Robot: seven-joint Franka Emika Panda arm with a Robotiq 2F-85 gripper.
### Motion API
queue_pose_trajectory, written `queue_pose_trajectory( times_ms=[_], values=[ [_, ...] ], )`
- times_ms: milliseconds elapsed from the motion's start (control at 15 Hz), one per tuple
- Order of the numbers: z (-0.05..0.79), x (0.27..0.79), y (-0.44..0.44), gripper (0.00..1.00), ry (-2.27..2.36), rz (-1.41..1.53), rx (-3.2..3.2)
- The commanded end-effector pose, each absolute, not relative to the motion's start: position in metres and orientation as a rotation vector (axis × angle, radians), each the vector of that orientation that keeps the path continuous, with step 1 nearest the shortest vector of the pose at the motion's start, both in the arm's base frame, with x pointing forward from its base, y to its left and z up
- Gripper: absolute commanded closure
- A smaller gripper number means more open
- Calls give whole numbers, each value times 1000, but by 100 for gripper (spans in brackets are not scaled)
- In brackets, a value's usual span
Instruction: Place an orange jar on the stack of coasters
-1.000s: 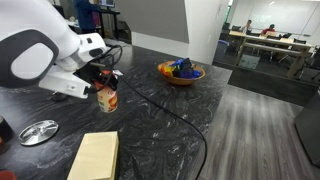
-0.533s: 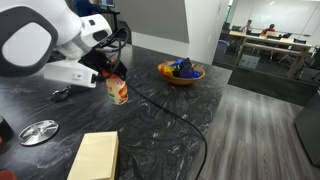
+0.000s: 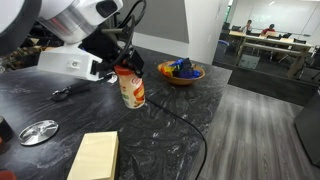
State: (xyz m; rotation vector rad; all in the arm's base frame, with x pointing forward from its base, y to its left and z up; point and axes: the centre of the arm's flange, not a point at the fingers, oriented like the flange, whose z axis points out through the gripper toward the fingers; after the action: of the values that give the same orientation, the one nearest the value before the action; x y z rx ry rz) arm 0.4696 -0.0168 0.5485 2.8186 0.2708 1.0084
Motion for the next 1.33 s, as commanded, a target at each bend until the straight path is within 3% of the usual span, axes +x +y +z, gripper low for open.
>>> queue_pose_trajectory(
  times_ms=[0, 1267],
  values=[
    [550, 443, -22, 46, 262, 939, 2850],
    [493, 381, -24, 46, 281, 691, 2912]
  ],
)
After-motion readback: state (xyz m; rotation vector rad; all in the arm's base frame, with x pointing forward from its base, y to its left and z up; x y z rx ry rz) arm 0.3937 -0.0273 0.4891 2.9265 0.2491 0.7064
